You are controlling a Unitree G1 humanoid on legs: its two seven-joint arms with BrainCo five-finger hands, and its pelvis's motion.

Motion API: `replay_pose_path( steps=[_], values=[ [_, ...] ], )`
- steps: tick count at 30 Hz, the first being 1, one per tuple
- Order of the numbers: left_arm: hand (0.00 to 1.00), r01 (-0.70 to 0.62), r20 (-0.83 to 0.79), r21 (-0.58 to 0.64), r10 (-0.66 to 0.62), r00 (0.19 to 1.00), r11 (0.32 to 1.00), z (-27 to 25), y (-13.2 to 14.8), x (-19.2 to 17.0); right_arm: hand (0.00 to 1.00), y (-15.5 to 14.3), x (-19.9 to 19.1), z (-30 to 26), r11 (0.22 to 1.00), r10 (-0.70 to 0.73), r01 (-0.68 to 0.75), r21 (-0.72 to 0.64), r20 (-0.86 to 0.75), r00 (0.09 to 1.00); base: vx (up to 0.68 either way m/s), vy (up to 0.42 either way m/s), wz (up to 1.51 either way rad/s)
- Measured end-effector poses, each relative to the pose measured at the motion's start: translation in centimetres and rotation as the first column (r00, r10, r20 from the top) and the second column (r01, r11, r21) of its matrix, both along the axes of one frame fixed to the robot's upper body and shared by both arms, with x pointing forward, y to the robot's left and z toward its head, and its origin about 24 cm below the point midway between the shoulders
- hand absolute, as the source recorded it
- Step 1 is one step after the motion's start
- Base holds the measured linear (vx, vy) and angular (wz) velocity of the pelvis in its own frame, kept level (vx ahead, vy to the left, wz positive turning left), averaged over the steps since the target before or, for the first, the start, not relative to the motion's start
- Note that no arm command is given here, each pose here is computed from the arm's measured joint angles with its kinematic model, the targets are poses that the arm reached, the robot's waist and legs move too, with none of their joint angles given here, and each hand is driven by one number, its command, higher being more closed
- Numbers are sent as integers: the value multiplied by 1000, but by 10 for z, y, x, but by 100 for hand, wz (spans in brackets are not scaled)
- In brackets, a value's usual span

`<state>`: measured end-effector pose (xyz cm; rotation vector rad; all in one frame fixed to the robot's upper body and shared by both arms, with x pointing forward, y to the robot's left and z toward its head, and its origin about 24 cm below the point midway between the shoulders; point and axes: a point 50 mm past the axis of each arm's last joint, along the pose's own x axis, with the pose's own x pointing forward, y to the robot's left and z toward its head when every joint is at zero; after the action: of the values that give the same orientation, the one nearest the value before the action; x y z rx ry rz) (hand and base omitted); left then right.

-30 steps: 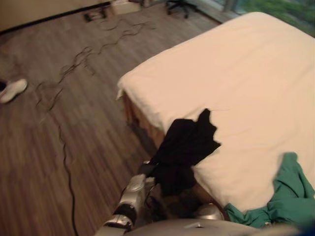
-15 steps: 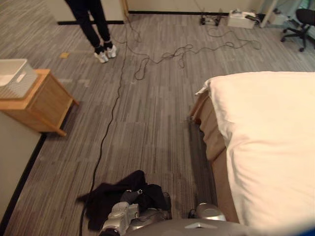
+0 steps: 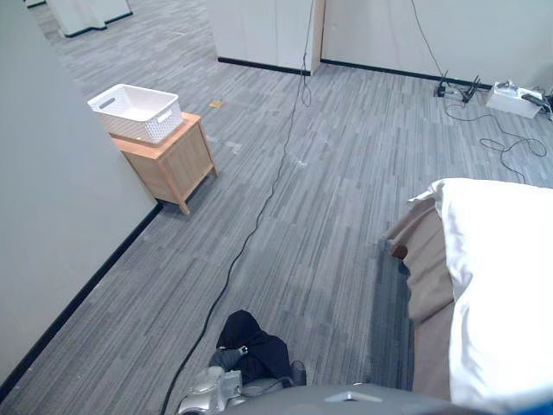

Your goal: Tidy the bed and pick cloth on bed and put in laundry

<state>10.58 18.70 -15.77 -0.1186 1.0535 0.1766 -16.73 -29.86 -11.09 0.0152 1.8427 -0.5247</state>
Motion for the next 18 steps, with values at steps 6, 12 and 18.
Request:
replay_pose_path(
  steps=[6,12,18],
  values=[
    [100,-43,4,-11,43,999,999,-1,2,-5,100,-5,11,-1,997,-50,55,-52,79,996,11,-26,-15],
    [100,-245,75,-55,249,966,968,3,13,-15,100,17,-1,-6,889,-380,420,-182,216,899,45,16,10],
    [100,-366,129,-126,381,915,922,6,15,-20,100,47,-7,-12,643,-586,703,-303,397,707,44,-60,19]
  ],
)
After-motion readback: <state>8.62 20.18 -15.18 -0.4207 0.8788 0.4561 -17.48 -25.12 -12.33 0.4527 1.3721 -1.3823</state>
